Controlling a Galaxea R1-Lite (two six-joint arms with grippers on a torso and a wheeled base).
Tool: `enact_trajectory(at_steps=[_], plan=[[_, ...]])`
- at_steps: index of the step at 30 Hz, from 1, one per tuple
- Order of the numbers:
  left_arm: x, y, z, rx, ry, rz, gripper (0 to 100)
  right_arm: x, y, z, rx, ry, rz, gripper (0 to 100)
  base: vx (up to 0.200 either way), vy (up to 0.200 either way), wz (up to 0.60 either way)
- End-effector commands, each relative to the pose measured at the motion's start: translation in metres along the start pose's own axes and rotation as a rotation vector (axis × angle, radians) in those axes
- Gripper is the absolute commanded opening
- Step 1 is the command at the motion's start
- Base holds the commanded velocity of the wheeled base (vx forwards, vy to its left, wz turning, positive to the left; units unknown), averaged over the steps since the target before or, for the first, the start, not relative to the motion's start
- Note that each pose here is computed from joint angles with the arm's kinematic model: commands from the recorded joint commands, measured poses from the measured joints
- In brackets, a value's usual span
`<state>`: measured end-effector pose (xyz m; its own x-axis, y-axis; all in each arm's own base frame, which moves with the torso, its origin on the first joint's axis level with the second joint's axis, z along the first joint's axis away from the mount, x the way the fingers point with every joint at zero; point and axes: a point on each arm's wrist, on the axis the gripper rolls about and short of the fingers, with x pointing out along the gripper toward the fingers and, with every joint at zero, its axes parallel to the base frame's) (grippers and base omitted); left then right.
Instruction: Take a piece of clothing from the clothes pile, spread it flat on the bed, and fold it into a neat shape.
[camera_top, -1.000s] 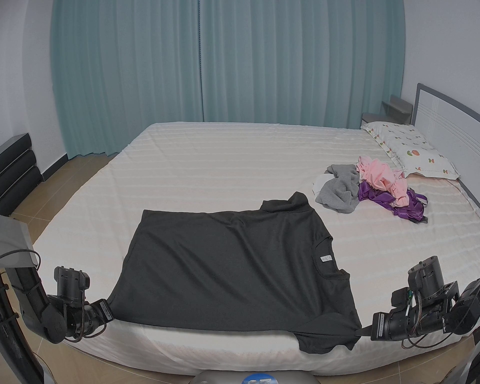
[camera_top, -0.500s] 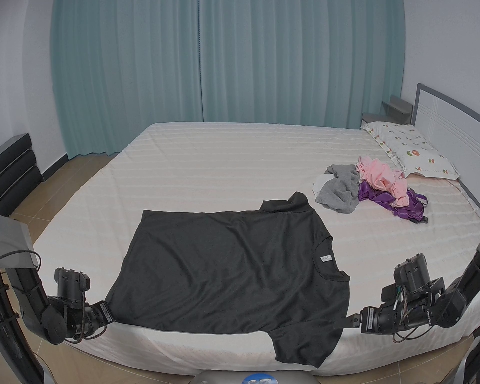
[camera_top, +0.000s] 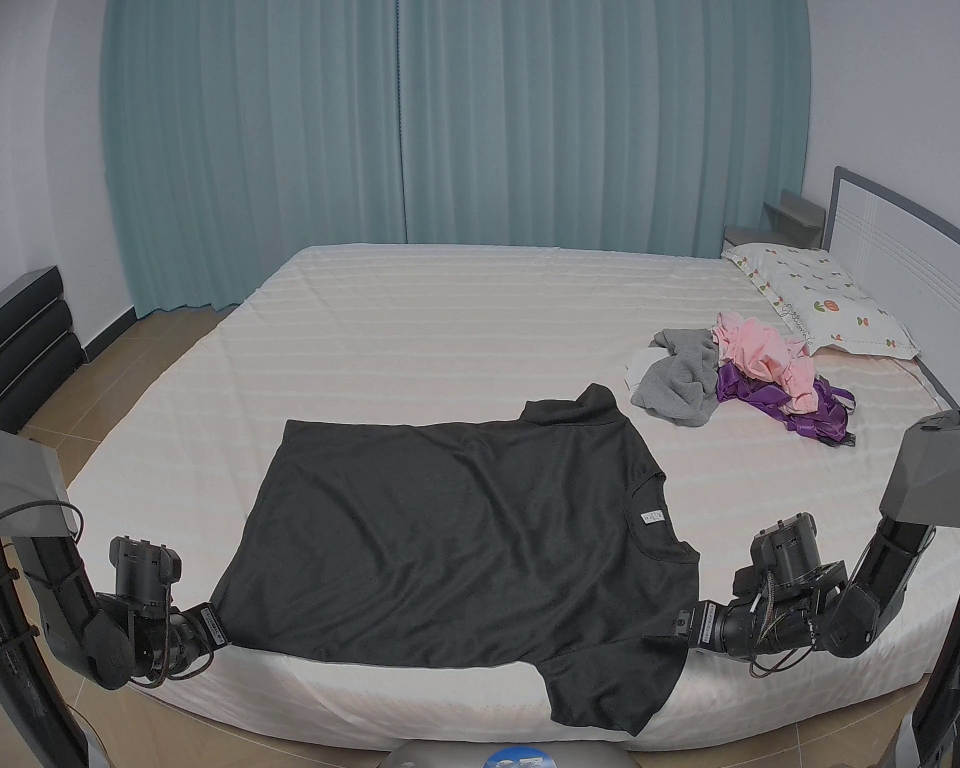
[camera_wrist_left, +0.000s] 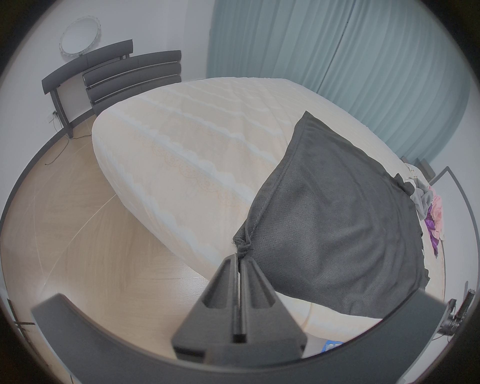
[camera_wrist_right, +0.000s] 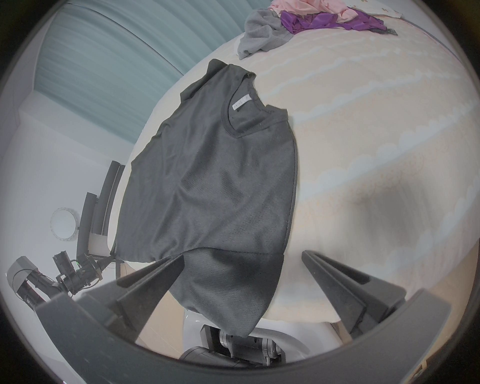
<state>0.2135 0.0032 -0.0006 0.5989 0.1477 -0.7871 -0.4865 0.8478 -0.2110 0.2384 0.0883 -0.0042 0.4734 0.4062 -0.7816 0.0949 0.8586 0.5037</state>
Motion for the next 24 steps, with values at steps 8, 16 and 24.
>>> enact_trajectory(at_steps=[8,16,24], plan=[[0.0,0.0,-0.001,0.0,0.004,0.002,0,0.012,-0.005,-0.007,0.003,0.043,-0.029,0,0.0,0.0,0.0],[0.0,0.001,-0.001,0.002,0.004,0.003,0,-0.008,-0.008,-0.009,0.002,0.017,-0.031,0,0.0,0.0,0.0],[-0.004,0.005,-0.006,0.046,0.023,0.014,0,-0.023,-0.021,-0.011,-0.024,0.01,-0.064,0,0.0,0.0,0.0]])
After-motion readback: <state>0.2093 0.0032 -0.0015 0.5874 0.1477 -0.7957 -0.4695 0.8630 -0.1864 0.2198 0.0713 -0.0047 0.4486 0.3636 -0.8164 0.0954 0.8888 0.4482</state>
